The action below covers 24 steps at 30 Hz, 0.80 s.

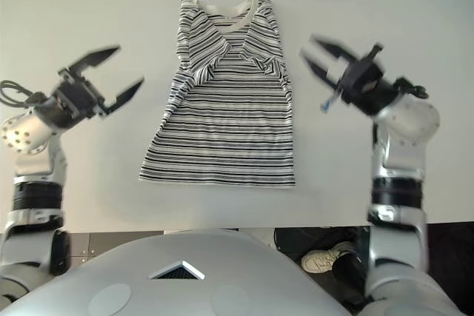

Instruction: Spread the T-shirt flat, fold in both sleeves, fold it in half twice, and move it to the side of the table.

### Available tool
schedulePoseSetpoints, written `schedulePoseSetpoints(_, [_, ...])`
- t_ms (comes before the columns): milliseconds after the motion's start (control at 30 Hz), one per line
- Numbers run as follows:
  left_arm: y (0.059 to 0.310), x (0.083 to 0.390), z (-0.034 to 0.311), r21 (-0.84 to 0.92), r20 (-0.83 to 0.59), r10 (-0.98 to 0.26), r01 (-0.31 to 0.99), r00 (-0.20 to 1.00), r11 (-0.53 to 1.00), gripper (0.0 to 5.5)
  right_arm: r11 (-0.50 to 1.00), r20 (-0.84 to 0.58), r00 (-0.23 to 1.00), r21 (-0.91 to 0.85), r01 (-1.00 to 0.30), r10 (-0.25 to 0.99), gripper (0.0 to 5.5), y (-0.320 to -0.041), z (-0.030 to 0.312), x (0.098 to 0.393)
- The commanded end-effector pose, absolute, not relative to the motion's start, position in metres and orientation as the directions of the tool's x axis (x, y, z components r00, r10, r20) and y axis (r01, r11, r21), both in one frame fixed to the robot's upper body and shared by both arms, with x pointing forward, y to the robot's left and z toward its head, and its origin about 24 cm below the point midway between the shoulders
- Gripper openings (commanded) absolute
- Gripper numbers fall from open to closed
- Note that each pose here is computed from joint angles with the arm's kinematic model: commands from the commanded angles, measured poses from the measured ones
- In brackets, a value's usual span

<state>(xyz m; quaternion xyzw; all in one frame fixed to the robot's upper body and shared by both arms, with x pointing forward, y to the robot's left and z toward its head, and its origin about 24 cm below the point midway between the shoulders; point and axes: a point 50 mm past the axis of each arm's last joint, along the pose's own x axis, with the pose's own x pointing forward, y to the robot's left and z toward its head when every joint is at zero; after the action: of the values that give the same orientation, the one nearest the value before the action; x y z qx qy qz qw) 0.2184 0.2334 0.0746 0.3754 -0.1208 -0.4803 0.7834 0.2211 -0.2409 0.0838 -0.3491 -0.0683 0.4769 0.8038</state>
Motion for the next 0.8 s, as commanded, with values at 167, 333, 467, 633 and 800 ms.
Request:
schedulePoseSetpoints(167, [0.266, 0.190, 0.054, 0.678, -0.645, -0.653, 0.691, 0.397, -0.249, 3.63, -0.098, -0.660, 0.312, -0.507, -0.856, 0.684, 1.84, -0.246, 0.070, 0.179])
schedulePoseSetpoints(333, [0.280, 0.172, 0.033, 0.623, -0.734, -0.561, 0.708, 0.383, -0.332, 4.00, -0.263, -0.750, 0.195, -0.445, -0.856, 0.632, 2.09, -0.236, 0.058, 0.168])
schedulePoseSetpoints(467, [0.272, 0.158, 0.023, 0.617, -0.722, -0.596, 0.715, 0.350, -0.328, 4.00, -0.343, -0.792, 0.165, -0.428, -0.836, 0.587, 2.09, -0.237, 0.053, 0.167])
schedulePoseSetpoints(633, [0.255, 0.147, 0.017, 0.609, -0.690, -0.662, 0.729, 0.292, -0.312, 4.00, -0.383, -0.806, 0.162, -0.434, -0.815, 0.569, 2.09, -0.239, 0.052, 0.167])
schedulePoseSetpoints(800, [0.242, 0.143, 0.014, 0.601, -0.668, -0.701, 0.736, 0.248, -0.312, 4.00, -0.380, -0.796, 0.188, -0.464, -0.800, 0.575, 2.09, -0.242, 0.067, 0.171])
